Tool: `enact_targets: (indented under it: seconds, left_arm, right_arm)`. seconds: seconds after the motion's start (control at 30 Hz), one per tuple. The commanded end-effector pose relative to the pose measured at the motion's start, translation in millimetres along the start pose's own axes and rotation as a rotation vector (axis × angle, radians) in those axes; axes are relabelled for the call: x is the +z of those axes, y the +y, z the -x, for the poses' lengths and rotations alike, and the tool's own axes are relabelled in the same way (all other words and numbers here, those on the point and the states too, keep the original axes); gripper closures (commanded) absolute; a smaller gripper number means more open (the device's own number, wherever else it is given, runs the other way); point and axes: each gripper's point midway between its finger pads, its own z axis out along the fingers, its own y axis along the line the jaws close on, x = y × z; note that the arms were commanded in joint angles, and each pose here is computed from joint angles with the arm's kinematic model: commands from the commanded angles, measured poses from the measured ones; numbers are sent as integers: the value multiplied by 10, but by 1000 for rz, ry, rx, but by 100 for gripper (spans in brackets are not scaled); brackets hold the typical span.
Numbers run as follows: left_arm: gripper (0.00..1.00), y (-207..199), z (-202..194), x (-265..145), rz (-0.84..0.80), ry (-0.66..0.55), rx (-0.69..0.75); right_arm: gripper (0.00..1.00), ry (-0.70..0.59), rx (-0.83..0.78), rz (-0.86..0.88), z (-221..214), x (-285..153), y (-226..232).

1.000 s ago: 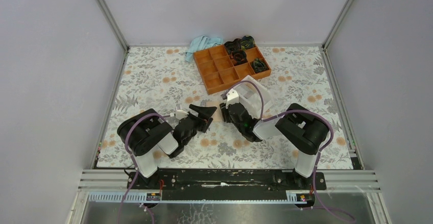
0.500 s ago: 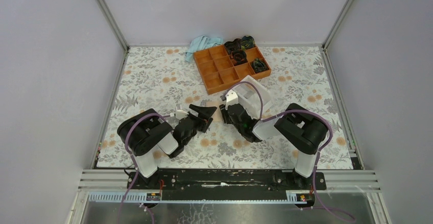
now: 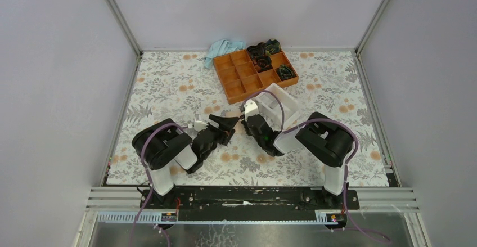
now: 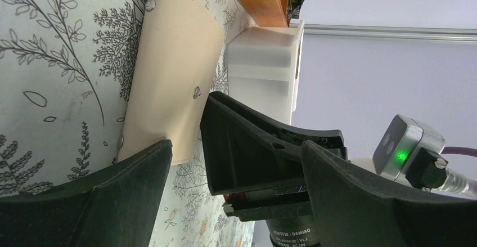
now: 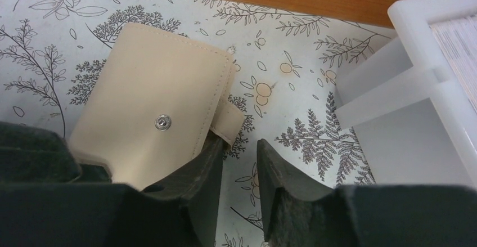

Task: Put the credit cards into the card holder
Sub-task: Close the card holder at the center of the board.

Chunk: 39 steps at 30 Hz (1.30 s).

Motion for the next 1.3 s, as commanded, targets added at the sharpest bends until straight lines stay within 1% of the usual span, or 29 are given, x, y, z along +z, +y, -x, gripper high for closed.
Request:
enact_targets:
  seconds: [0.0,0.1,0.2,0.37,0.5,0.87,0.93,1.03,1.13,1.2,1.27]
  left_arm:
    - [7,329,-2,-9,102,9,42]
    - [7,341,-10,-12,103,14,40]
    - [7,345,-10,-15,104,14,38]
    - [7,351,4,-21,105,8,40]
    - [7,337,9,-16,103,4,43]
    - [7,327,32,-9,108,-7,54]
    - [7,324,23,3,108,-5,54]
    - [7,312,19,10,103,-4,51]
    - [7,223,51,-16,74,-15,56]
    - [6,119,58,-7,55,-17,87]
    - [6,-27,54,46,38,-18,149]
  right_arm:
    - [69,-51,-26,-56,151,71,-35]
    - [82,-47,-37,-60,132,92,-31]
    - [92,-47,-39,-65,129,98,-36]
    - [100,-66,-6,-71,164,49,-62]
    - [100,-87,76,-80,225,-21,-105]
    - [100,-99,436,-122,143,-100,-496]
    - [100,-99,477,-121,125,-104,-530]
    - [100,-88,501,-89,112,-94,-483]
    - [100,-71,485,-75,79,-83,-453]
    - [100,-58,466,-55,66,-70,-415]
    - [100,-43,451,-26,44,-67,-362]
